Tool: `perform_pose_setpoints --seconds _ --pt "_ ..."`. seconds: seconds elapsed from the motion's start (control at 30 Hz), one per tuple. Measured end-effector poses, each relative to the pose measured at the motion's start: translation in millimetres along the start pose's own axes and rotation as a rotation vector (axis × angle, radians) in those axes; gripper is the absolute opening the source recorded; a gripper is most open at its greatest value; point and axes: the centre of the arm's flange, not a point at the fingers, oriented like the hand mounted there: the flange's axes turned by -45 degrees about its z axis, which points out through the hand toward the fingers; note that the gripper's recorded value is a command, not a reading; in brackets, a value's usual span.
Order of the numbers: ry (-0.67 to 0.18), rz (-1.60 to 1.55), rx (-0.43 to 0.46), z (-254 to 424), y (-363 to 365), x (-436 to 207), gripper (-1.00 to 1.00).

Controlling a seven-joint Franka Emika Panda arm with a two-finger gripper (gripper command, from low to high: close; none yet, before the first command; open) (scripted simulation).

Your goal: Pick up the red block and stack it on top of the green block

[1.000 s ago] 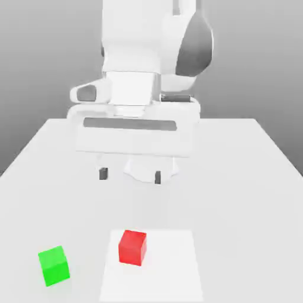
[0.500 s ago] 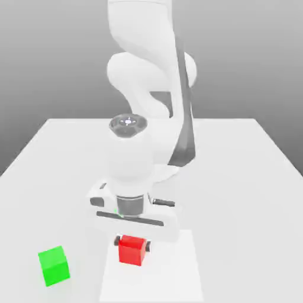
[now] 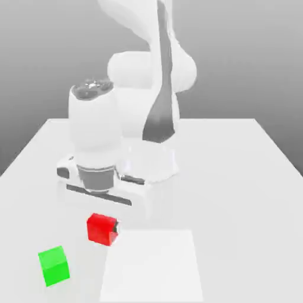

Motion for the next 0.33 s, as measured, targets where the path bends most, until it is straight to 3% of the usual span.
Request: perform_pose_setpoints --seconds 0.2,0.23,0.33 --pt "0.000 0.117 -0.001 36 34 32 -1.00" --pt "0.000 0.118 -0.001 47 34 32 1.00" --pt "0.000 0.118 -0.001 47 34 32 1.00"
